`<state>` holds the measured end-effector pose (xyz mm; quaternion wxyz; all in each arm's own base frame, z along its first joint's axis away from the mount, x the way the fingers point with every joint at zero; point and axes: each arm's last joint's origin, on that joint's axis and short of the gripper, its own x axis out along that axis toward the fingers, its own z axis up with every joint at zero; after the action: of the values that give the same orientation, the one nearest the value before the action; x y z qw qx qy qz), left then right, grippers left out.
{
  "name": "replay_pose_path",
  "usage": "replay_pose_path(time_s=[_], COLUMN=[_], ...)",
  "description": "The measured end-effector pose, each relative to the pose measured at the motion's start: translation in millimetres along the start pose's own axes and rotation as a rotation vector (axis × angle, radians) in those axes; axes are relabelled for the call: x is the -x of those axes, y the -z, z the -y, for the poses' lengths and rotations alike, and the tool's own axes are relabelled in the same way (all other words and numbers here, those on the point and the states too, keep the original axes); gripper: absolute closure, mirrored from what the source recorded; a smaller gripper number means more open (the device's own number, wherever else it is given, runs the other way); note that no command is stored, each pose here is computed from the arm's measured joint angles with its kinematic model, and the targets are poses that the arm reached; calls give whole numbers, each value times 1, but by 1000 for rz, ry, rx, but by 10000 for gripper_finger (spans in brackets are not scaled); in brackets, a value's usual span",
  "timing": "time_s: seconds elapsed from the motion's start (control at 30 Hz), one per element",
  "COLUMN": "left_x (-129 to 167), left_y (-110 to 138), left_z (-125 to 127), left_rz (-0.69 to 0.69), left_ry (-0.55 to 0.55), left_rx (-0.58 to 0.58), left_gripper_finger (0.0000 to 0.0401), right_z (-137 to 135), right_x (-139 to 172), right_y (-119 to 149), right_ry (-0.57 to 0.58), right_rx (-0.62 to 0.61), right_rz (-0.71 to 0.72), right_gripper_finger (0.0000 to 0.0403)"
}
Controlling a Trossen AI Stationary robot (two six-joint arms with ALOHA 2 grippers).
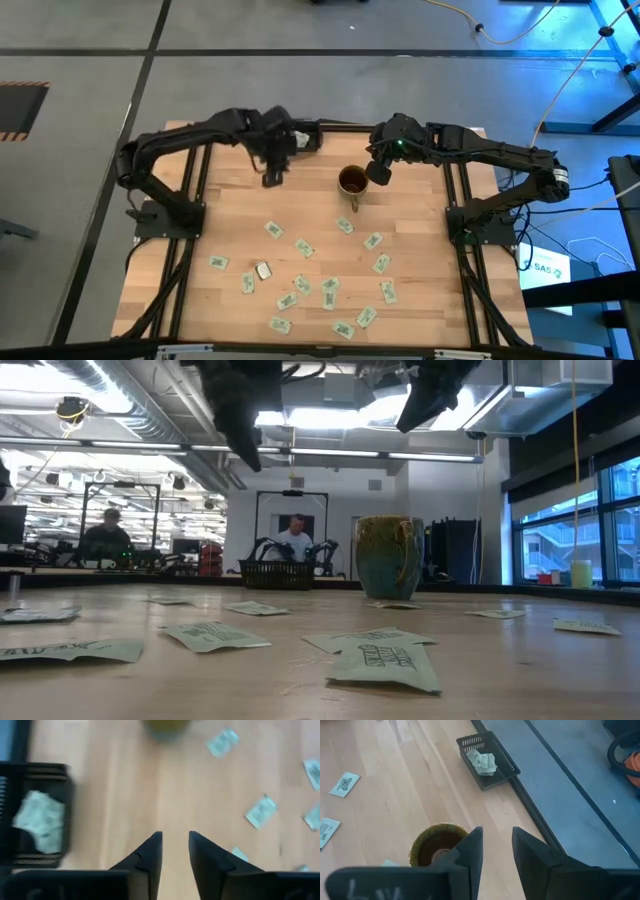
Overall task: Pick and place Stevia / Truvia into bins
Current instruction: Put the stevia packet into the black container
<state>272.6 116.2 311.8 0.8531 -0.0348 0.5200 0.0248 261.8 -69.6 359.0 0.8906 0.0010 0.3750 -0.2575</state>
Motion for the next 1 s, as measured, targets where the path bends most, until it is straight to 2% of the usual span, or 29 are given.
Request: replay_pose_path(time_s=[0.17, 0.27, 0.4, 0.5, 0.73, 1.0], left_x=[-25, -45, -68, -84, -105, -118], left_y=[11, 27, 50, 60, 76, 87], left_z=[36, 56, 76, 88, 110, 111], left_rz=[-117, -209, -319, -314, -281, -307], left_ry=[80, 122, 107, 101, 53, 17], left_rx=[-83, -134, -147, -145, -224, -123], left_gripper_finger=[304, 312, 321, 324, 318, 328], right_z=[0, 0, 0, 0, 0, 0], right_x=[0, 0, 0, 0, 0, 0], right_y=[0, 0, 0, 0, 0, 0], right_ry=[0, 0, 0, 0, 0, 0], right_rx=[1, 3, 12, 25, 26, 23], right_rz=[-1, -1, -1, -1, 0, 0], right_gripper_finger=[295, 295, 295, 295, 295, 295])
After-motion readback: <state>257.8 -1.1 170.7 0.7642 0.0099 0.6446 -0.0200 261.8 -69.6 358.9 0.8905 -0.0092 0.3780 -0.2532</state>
